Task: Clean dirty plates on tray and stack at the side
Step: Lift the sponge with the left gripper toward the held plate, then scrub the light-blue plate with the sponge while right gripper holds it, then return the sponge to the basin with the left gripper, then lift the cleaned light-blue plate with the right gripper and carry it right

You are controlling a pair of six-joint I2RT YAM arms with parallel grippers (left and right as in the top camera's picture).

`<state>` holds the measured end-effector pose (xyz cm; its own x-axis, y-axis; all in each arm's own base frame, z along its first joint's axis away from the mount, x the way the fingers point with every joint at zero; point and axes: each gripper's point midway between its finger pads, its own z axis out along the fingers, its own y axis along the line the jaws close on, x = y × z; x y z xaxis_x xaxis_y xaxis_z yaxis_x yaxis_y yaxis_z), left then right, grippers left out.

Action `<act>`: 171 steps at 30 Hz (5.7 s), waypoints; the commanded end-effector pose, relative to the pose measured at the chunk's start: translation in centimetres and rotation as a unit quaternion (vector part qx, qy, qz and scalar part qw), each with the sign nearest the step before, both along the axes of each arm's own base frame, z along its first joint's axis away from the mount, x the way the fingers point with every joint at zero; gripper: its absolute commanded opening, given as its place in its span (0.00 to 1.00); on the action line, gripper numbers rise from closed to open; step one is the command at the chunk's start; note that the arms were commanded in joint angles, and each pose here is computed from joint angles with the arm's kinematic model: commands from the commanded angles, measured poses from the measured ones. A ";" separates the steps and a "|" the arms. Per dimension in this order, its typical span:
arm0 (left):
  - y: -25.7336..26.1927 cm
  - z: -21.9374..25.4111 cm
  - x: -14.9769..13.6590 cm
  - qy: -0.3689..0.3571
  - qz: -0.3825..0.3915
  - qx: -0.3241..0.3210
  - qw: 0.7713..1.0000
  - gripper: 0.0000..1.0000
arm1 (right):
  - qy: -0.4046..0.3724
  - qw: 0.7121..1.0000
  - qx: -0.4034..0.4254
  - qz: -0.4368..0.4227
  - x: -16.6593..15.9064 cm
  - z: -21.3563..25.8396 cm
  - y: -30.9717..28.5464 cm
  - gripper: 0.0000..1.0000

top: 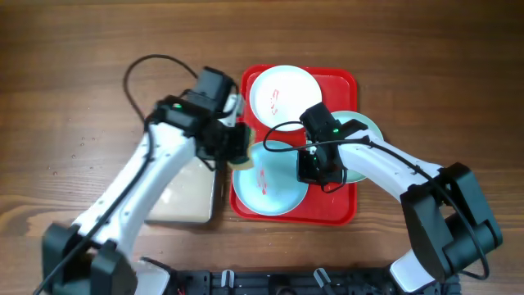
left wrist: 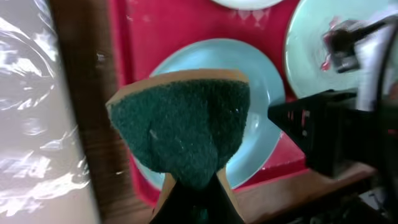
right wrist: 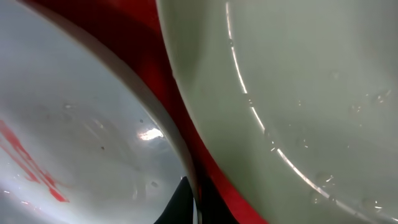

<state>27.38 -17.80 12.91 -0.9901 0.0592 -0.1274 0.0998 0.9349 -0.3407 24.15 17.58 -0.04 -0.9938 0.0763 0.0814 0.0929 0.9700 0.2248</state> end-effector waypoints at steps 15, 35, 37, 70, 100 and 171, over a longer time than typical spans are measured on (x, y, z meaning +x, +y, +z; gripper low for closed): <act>-8.4 -14.3 -3.6 0.142 -0.029 -0.066 0.987 0.04 | 0.005 0.999 -0.024 -0.024 0.0 -0.9 -0.6 0.04; -1.2 -16.4 -2.9 0.124 0.066 0.116 0.983 0.04 | 0.008 0.999 -0.022 -0.024 -0.1 -0.9 -0.6 0.04; -5.2 -15.5 -2.8 0.140 0.047 0.014 0.989 0.04 | 0.008 0.999 -0.022 -0.022 -0.1 -0.9 -0.6 0.04; -0.3 -12.5 1.7 0.023 0.064 0.128 0.989 0.04 | 0.009 1.000 -0.022 -0.019 -0.2 -0.9 -0.6 0.04; 15.1 -6.3 0.7 -0.038 0.236 0.128 0.962 0.29 | -0.300 0.941 -0.148 0.046 6.3 16.9 -3.7 0.04; 11.3 1.6 1.7 -0.108 0.213 -0.004 0.971 1.00 | -0.528 0.734 -0.391 0.172 3.8 23.6 3.0 0.04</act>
<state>28.71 -6.49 13.76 -0.8819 -0.3485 -0.3174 -0.2338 0.9081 -0.3473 26.60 21.85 24.20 -0.3862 -0.6438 -0.6606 -0.0359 0.7261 -0.6866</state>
